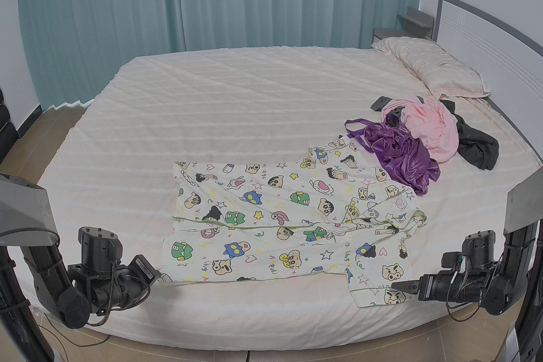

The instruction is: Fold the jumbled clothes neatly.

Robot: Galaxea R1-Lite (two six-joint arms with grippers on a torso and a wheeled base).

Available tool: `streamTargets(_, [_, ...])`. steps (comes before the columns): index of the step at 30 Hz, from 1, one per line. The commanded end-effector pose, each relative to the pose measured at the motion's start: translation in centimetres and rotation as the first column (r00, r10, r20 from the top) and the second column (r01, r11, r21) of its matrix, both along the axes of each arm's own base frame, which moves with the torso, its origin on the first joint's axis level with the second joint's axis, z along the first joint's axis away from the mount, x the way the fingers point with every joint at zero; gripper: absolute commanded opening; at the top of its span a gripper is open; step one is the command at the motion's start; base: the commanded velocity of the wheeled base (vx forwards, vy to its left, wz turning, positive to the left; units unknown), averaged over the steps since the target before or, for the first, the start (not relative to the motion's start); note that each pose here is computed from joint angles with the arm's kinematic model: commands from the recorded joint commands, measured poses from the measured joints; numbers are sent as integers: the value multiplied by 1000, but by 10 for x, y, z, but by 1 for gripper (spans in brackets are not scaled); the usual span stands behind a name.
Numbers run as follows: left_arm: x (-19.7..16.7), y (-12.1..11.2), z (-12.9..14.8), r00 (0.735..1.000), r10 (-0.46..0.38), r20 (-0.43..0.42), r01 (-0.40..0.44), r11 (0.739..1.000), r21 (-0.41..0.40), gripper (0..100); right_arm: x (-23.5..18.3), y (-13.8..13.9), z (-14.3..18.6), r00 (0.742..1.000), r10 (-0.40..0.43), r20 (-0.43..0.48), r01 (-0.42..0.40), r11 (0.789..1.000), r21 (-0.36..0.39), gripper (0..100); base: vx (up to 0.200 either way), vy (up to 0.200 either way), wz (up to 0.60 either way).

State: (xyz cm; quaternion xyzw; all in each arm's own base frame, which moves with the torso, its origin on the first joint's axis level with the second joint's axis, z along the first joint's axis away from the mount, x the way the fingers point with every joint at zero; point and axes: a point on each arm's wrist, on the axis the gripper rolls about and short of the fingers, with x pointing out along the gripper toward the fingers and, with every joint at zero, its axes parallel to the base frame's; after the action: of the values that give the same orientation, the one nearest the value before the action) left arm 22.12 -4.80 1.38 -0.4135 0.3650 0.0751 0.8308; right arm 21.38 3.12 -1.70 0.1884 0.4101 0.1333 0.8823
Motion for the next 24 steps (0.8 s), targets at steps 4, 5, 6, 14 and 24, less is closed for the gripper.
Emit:
streamTargets(4, [0,0,0,1000,0,-1,0,1000,0,0,-2,5,-9,999,23,-33,-23,1000,-2,100,0,0,0])
streamTargets(5, [0,0,0,1000,0,-1,0,1000,0,0,-2,6,-9,999,29,-37,-29,1000,-2,100,0,0,0])
streamTargets(6, [0,0,0,1000,0,-1,0,1000,0,0,-2,6,-10,999,31,-38,-31,1000,-3,100,0,0,0])
streamTargets(14, [0,0,0,1000,0,-1,0,1000,0,0,-2,7,-12,998,36,-46,-36,999,-4,0,0,0,0])
streamTargets(24, [0,0,1,1000,0,2,0,1000,-1,0,-9,3,-11,998,19,-62,-19,1000,-7,0,0,0,0])
